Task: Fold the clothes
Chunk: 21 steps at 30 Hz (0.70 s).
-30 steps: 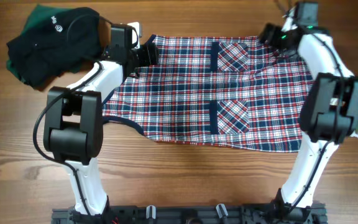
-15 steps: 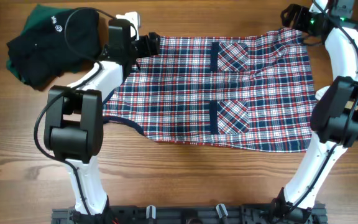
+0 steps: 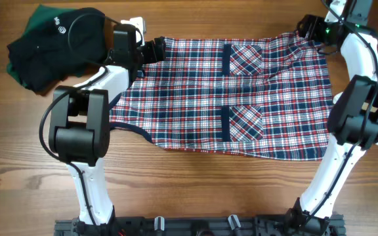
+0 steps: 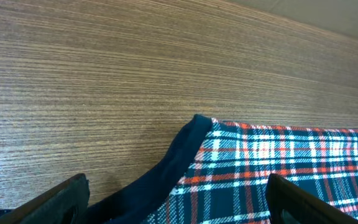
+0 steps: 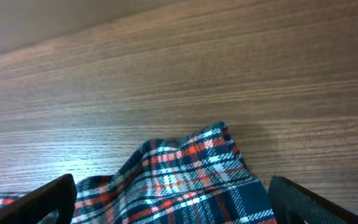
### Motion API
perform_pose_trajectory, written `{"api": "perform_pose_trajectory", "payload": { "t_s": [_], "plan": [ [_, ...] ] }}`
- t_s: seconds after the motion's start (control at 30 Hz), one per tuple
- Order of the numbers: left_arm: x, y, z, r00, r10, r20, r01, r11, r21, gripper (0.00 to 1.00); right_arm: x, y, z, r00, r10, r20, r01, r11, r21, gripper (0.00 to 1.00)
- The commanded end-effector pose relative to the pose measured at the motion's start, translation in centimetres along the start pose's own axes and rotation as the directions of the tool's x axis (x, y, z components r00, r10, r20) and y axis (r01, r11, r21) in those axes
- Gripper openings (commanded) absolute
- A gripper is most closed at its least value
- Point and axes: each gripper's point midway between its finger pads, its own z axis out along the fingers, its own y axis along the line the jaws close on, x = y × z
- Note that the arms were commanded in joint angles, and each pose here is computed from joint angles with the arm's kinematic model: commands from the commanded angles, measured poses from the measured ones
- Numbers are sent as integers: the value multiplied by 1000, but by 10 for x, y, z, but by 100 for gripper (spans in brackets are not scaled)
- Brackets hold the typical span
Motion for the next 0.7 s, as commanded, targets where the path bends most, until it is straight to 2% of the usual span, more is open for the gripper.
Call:
{"api": "perform_pose_trajectory", "payload": {
  "t_s": [0.0, 0.2, 0.23, 0.33, 0.53, 0.63, 0.67],
  "plan": [
    [5, 3, 3, 1000, 5, -10, -5, 1000, -6, 90, 9, -8, 17, 1000, -10, -12, 10, 1000, -1, 100],
    [9, 5, 3, 1000, 1, -28, -2, 1000, -11, 89, 17, -14, 33, 1000, -29, -11, 29, 1000, 0, 100],
    [9, 5, 3, 1000, 1, -28, -2, 1000, -11, 82, 18, -14, 35, 999, -37, -10, 37, 999, -1, 100],
    [8, 4, 3, 1000, 2, -24, -2, 1000, -10, 78, 22, -17, 42, 999, -34, -10, 34, 999, -1, 100],
    [4, 3, 3, 1000, 6, -6, -6, 1000, -5, 61, 21, -18, 48, 999, -40, 5, 40, 999, 0, 99],
    [4, 3, 3, 1000, 7, -6, -7, 1000, -5, 50, 16, -18, 48, 999, -45, 26, 45, 999, 1, 95],
    [4, 3, 3, 1000, 6, -6, -6, 1000, -5, 46, 15, -18, 48, 998, -46, 31, 46, 999, 2, 89]
  ]
}}
